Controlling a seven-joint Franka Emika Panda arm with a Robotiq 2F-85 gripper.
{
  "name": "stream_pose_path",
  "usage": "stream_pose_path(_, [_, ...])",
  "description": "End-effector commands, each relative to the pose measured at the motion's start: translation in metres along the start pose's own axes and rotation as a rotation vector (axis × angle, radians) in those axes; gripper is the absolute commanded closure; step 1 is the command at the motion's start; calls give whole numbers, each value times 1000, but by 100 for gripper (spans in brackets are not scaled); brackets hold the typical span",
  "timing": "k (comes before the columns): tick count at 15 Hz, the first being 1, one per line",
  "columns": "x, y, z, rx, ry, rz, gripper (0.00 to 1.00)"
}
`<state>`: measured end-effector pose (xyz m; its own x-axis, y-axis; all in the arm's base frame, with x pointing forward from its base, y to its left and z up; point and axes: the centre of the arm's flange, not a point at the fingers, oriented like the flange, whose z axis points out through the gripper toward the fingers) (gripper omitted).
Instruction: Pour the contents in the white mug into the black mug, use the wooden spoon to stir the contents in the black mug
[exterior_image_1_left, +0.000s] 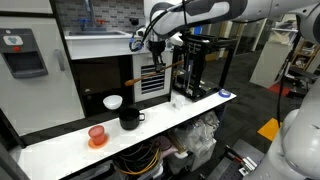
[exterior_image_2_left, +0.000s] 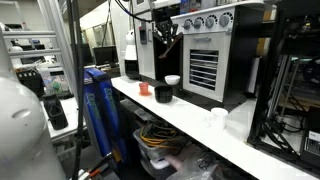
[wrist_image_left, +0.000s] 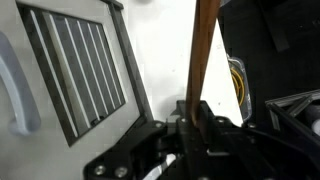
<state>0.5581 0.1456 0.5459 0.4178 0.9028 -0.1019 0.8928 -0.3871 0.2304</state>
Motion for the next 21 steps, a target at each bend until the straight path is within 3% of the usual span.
stream_pose_path(1, [-49, -1, 38, -11, 62, 28, 96])
stream_pose_path(8, [-71, -1, 100, 35, 145, -27, 96])
stream_pose_path(14, [-70, -18, 133, 72, 147, -119, 96])
stream_pose_path(21, [-69, -32, 157, 96, 158, -123, 96])
